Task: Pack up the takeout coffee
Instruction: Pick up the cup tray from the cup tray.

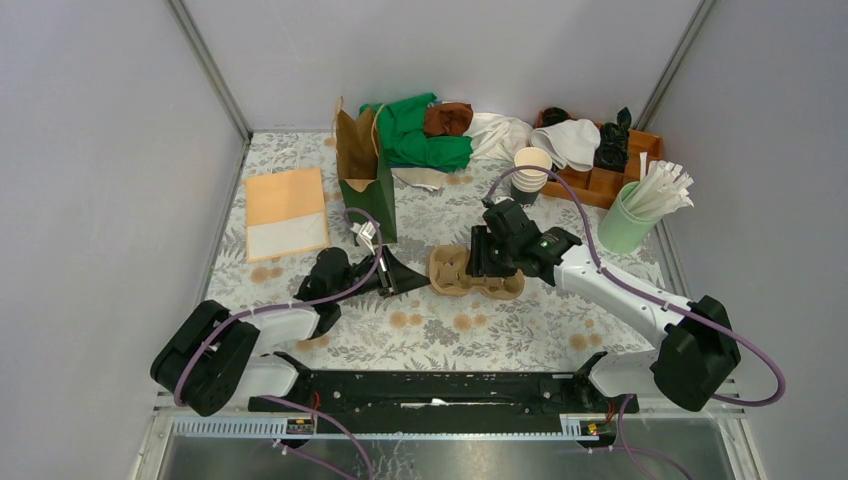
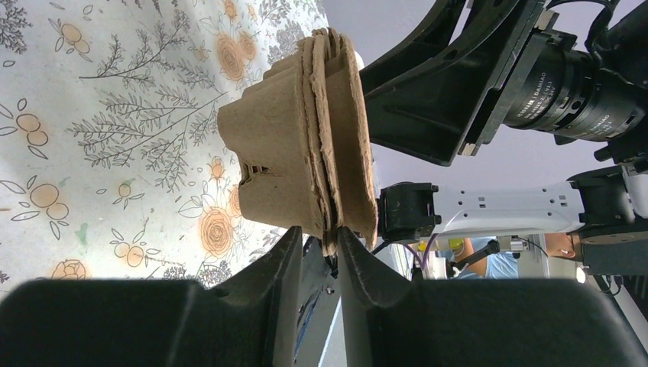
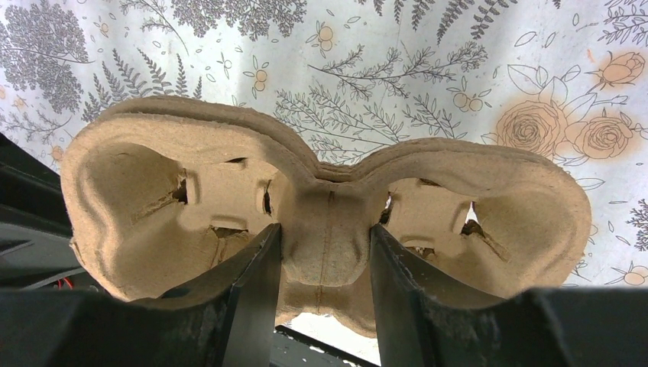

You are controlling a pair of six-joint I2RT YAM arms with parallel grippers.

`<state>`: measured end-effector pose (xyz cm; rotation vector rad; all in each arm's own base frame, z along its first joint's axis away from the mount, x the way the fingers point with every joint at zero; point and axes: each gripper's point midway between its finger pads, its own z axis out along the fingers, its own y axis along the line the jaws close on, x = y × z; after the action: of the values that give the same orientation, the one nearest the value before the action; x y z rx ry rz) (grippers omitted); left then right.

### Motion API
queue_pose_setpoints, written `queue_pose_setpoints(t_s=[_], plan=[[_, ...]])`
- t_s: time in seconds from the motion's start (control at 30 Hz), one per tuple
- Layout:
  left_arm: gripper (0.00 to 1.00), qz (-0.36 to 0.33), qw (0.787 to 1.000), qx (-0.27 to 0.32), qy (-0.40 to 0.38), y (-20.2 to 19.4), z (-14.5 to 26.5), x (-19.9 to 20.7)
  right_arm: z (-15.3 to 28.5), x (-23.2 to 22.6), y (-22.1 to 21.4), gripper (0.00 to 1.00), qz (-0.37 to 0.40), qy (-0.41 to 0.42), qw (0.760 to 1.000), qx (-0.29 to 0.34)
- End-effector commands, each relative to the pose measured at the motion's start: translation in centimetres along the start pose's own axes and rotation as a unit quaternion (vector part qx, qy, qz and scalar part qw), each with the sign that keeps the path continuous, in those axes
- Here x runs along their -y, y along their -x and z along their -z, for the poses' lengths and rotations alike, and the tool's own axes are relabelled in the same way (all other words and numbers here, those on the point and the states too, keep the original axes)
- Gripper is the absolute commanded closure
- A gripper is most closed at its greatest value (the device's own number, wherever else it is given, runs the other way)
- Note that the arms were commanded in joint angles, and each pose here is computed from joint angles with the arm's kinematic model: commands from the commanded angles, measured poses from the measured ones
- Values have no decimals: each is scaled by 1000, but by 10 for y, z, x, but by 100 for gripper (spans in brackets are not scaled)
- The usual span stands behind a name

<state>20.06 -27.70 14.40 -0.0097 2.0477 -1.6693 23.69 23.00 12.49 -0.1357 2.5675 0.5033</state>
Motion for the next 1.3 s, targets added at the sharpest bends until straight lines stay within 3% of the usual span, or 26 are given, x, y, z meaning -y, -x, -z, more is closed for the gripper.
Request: queue_pose_setpoints(t_s=[0.0, 0.17, 0.37, 0.73, 1.03, 1.1, 1.2, 1.27], plan=[[70, -30, 999, 3, -30, 11, -7, 17, 1, -22, 5, 56, 2, 52, 999, 1], [67, -30, 1000, 0, -5, 11, -9, 7, 1, -22, 4, 57, 3, 55, 999, 0], [100, -28, 999, 0, 24, 11, -10, -5, 3, -22, 4, 57, 4, 54, 999, 1], [100, -21, 982, 17, 187, 12, 3, -69, 18, -24, 11, 56, -8, 70, 998, 6], [100, -31, 982, 14, 184, 11, 3, -71, 12, -17, 9, 56, -23, 72, 997, 0], [93, -39, 987, 21, 152, 12, 4, -55, 9, -16, 8, 56, -26, 70, 997, -1], [73, -54, 993, 37, 103, 13, 10, -31, 5, -14, 8, 56, -31, 69, 997, -2], [67, -66, 994, 45, 79, 12, 15, -18, 2, -14, 8, 57, -33, 70, 997, -4]])
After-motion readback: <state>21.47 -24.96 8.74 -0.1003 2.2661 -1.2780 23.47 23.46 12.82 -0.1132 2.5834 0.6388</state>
